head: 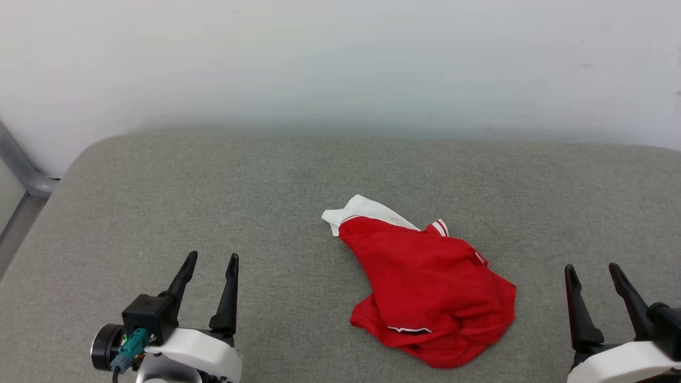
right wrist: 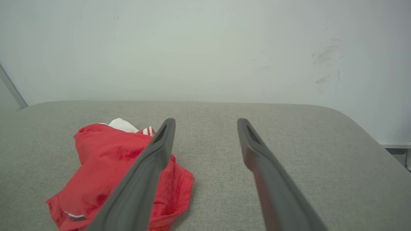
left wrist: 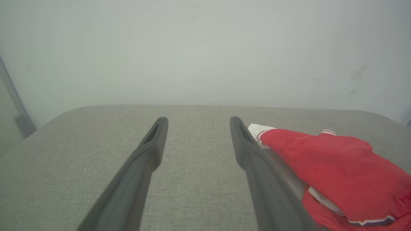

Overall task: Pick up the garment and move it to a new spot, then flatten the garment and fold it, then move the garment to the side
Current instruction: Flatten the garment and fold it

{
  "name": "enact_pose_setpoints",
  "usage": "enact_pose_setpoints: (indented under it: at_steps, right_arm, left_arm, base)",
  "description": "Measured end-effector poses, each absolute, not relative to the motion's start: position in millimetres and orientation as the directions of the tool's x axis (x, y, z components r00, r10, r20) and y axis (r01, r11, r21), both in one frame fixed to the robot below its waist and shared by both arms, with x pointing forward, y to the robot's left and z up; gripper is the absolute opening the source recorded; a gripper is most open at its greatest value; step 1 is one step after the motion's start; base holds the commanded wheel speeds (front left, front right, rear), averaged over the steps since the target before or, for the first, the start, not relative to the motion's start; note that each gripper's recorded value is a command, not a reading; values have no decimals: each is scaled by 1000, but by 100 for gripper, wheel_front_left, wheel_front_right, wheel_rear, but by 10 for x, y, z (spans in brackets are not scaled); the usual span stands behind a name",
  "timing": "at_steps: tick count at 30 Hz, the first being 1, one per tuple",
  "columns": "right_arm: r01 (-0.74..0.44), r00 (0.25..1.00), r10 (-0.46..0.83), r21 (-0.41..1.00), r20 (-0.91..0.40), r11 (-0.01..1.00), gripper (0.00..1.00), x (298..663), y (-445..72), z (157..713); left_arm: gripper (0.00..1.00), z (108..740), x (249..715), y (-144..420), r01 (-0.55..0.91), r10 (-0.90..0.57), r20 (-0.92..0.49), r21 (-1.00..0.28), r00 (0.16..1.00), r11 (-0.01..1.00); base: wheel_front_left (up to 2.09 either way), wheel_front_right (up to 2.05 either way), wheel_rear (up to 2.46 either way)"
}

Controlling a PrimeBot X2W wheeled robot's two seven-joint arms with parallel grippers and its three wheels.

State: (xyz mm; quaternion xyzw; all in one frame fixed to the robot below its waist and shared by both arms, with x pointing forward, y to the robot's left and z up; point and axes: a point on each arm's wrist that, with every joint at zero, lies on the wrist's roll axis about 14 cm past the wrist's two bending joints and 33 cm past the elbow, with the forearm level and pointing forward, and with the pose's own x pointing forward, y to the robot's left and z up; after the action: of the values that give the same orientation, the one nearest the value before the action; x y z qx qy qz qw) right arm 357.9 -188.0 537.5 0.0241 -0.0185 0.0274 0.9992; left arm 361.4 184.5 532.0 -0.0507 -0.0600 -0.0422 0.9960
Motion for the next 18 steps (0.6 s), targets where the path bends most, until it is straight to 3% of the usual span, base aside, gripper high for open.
enact_pose_setpoints:
  at_steps: [15, 18]
  right_arm:
    - [-27, 1000, 27, 62, 4, 998, 100, 3503, -1970, 5281]
    - [-3, 995, 9, 59, -100, 998, 100, 3500, -2040, 5068]
  left_arm:
    - [100, 5242, 3608, 1800, 100, -90, 104, -98, 991, 990]
    - [100, 5228, 3612, 1786, 102, -91, 101, -102, 991, 990]
  base:
    - [0, 0, 0]
    - [0, 0, 0]
